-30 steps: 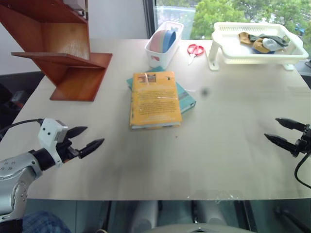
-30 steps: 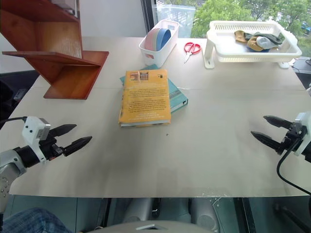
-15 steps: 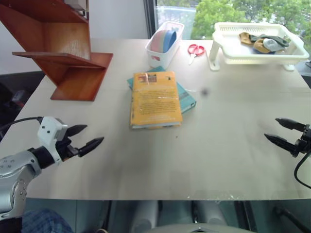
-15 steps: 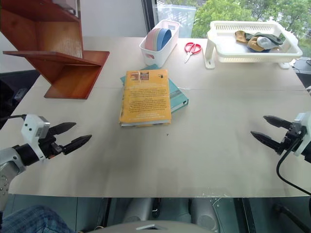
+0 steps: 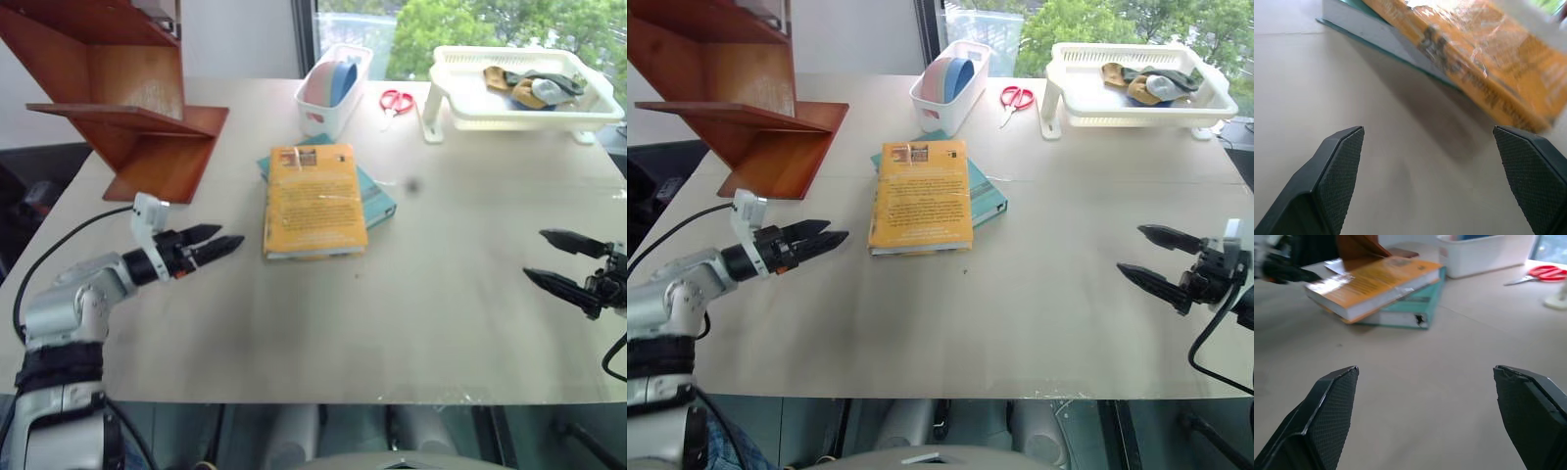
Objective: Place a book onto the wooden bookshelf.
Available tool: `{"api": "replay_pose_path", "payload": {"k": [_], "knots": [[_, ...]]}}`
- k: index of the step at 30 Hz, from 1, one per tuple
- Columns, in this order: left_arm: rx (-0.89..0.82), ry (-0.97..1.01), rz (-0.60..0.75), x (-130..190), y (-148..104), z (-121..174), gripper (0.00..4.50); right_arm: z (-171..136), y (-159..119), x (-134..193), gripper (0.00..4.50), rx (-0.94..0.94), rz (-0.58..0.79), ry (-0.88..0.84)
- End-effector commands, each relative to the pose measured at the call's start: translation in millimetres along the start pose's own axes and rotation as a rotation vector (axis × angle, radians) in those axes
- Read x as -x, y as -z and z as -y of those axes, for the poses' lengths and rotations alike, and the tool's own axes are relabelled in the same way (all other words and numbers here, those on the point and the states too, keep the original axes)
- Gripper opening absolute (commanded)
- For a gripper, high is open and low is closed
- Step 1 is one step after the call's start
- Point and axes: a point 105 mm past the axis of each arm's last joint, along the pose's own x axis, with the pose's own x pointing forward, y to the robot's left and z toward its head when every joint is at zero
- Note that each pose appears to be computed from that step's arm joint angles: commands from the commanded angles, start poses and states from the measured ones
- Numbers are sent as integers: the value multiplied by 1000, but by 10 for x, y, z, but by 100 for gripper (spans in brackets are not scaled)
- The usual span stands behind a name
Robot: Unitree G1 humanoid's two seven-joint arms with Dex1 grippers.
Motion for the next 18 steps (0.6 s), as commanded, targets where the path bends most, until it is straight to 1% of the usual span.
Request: {"api": "replay_pose_path", "payload": {"k": [1, 4, 7, 12, 15, 18], "knots": [[134, 91, -11, -94, -81, -22, 444, -155, -241, -35, 450, 22, 28, -57], [228, 160, -16, -231, -176, -20, 444, -310, -329, -83, 450, 8, 35, -110], [313, 256, -47, -424, -214, 75, 444, -473, -415, -127, 450, 2, 34, -162], [428, 308, -99, -703, -135, 171, 444, -594, -507, -168, 450, 7, 40, -183], [462, 353, -147, -863, -41, 279, 444, -613, -563, -139, 450, 6, 49, -179], [475, 358, -149, -957, -18, 313, 444, -617, -597, -97, 450, 9, 45, -171]]}}
